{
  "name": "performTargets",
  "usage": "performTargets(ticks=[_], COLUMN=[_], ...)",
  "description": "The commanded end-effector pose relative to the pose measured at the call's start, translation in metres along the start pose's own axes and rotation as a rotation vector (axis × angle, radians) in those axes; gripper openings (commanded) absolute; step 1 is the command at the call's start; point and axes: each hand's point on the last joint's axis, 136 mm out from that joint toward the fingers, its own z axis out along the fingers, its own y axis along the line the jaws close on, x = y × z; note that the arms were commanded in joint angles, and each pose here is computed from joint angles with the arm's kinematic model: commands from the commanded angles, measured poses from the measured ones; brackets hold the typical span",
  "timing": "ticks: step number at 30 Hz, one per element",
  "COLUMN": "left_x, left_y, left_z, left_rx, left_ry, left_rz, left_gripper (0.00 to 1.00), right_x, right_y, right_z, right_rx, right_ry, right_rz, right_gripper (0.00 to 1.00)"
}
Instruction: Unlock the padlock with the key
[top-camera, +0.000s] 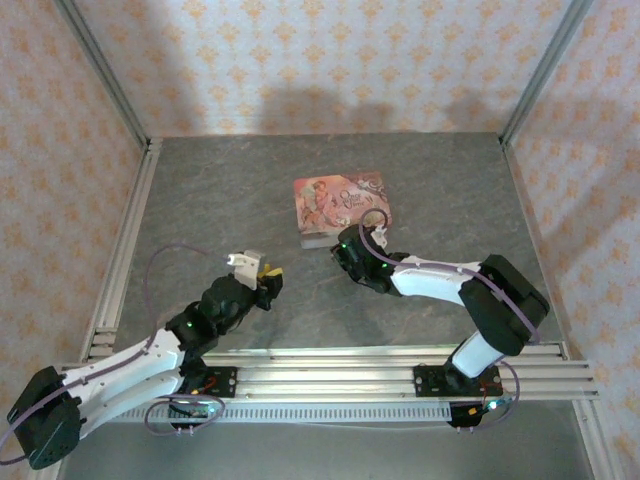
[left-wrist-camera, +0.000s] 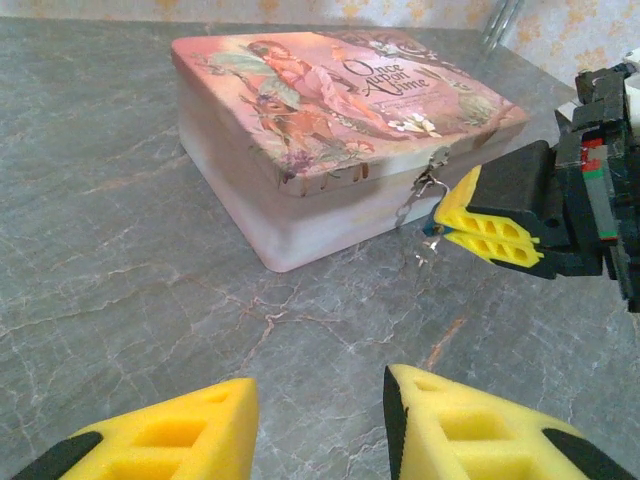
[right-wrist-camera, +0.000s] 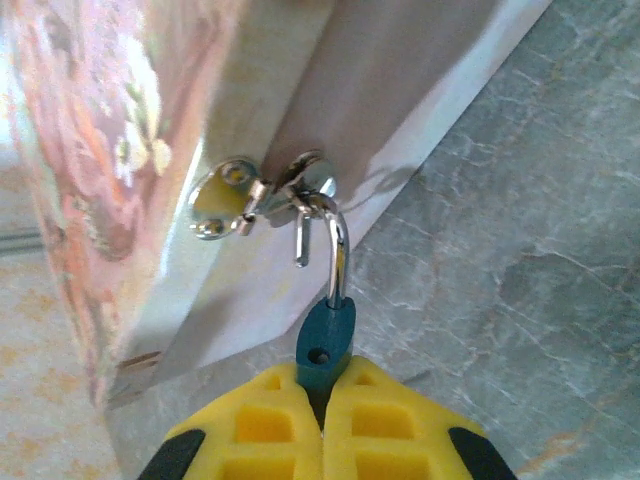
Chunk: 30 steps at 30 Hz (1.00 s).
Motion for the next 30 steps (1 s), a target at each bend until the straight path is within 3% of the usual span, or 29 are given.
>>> performTargets(ticks=[1, 14, 30], left_x=[0.006, 0.004, -0.009], left_y=[0.011, 0.013, 0.015], left_z=[-0.006, -0.020, -0.028], left_rx=[-0.046, -0.032, -0.058], left_ry=[0.018, -0.008, 0.007], left_rz=[0.002, -0.010, 0.005], left_gripper=[0.38, 0.39, 0.40], right_x=[-0.012, -0.026, -0.037], right_y=[0.028, 0.042, 0.002], right_z=[-0.007, -0.017, -0.003], right_rx=[-0.101, -0.089, -0.165], right_ry=[-0.079, -0.178, -0.239], right_rz=[0.024, -0.035, 0.048], right_gripper=[0.00, 0.00, 0.00])
